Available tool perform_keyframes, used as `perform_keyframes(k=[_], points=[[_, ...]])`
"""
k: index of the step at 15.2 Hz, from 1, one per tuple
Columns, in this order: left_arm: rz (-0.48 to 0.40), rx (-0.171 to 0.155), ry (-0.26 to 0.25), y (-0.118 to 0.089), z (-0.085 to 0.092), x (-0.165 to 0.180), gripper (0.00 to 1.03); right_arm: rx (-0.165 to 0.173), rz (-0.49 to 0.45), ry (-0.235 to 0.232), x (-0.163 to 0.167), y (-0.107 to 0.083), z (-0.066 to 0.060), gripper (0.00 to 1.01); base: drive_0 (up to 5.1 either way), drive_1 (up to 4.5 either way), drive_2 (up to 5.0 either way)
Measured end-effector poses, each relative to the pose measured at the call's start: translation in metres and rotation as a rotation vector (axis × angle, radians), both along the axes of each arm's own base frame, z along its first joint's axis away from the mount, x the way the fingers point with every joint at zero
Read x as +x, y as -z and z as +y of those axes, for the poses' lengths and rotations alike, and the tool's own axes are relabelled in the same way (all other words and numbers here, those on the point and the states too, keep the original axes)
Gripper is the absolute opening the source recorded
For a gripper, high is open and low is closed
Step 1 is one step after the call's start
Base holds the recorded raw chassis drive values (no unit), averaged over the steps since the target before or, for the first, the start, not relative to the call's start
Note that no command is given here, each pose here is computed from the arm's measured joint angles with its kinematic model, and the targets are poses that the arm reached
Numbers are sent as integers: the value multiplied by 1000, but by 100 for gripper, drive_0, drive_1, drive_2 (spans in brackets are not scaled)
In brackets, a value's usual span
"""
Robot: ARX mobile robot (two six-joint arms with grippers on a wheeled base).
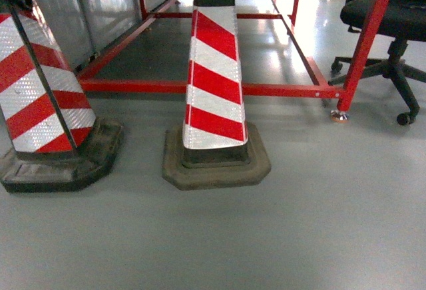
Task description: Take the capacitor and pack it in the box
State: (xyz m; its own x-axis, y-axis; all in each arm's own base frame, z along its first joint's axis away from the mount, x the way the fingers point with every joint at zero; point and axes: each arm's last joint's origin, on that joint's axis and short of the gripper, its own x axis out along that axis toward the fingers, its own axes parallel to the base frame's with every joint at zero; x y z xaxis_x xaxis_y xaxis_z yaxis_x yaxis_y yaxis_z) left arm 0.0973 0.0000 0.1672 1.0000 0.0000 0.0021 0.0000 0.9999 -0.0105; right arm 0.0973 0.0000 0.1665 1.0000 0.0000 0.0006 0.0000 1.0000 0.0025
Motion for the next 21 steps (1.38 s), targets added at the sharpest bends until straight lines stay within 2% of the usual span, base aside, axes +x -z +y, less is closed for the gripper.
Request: perform_keyframes(k=[11,16,21], points=[[4,0,-1,0,0,0,43,0,-2,0,0,0,0,98,0,0,0],[3,0,0,0,0,0,43,0,-2,0,0,0,0,98,0,406,-406],[5,0,1,0,0,0,43,0,1,0,0,0,0,98,0,0,0]])
